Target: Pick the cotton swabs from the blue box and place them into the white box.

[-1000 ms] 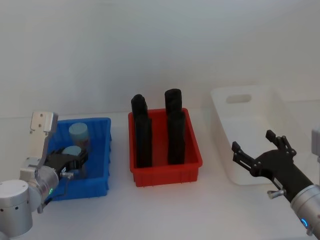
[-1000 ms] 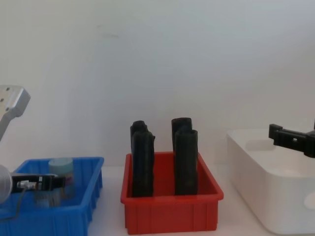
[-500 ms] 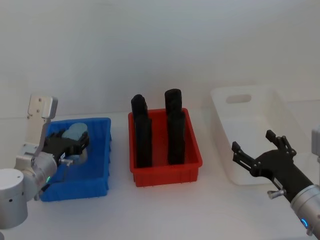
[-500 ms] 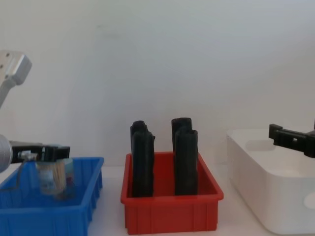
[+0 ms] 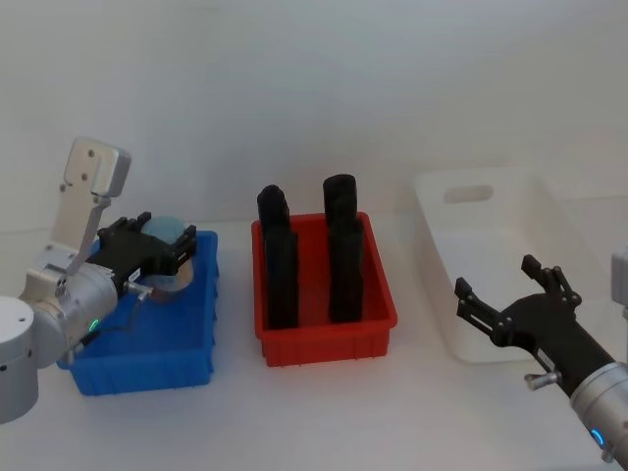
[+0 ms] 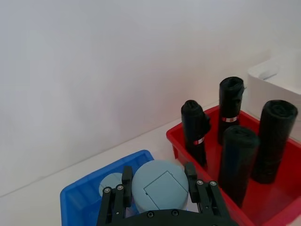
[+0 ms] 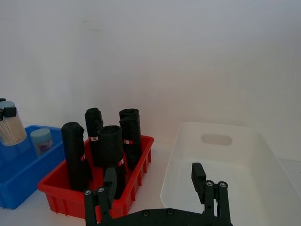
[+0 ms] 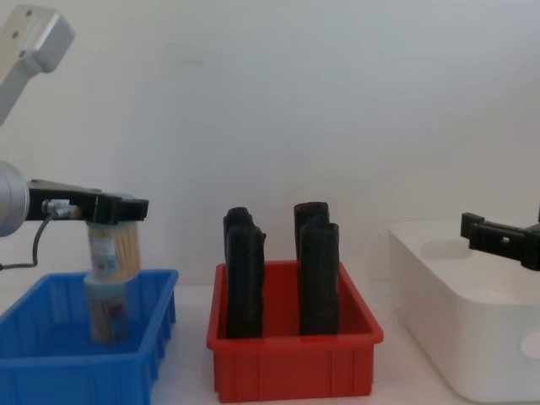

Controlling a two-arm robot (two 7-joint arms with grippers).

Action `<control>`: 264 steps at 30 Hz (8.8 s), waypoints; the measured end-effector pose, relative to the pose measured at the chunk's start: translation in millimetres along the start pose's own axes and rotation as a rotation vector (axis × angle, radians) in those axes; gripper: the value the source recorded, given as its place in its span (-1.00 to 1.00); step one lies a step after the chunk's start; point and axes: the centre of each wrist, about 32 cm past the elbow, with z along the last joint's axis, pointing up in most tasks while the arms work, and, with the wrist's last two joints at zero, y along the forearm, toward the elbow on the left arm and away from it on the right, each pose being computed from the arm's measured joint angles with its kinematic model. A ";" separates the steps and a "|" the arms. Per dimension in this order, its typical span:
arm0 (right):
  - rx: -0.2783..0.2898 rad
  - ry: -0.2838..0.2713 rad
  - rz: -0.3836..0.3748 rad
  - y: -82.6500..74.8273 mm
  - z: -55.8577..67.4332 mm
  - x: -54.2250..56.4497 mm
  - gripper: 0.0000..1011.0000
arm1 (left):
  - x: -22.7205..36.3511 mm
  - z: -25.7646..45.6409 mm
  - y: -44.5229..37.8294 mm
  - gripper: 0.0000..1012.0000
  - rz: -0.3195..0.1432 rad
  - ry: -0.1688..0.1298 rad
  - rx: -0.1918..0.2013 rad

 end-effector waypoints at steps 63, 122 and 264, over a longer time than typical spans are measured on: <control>-0.017 -0.050 0.236 14.1 8.9 -0.7 0.98 | -35.2 55.1 16.9 0.33 -0.558 -0.040 0.029; -0.049 -0.064 0.661 122.8 4.2 -36.0 0.50 | -36.0 55.6 16.8 0.33 -0.568 -0.040 0.029; -0.121 -0.077 -0.183 116.2 0.5 79.8 0.98 | -36.0 55.6 16.8 0.98 -0.568 -0.040 0.030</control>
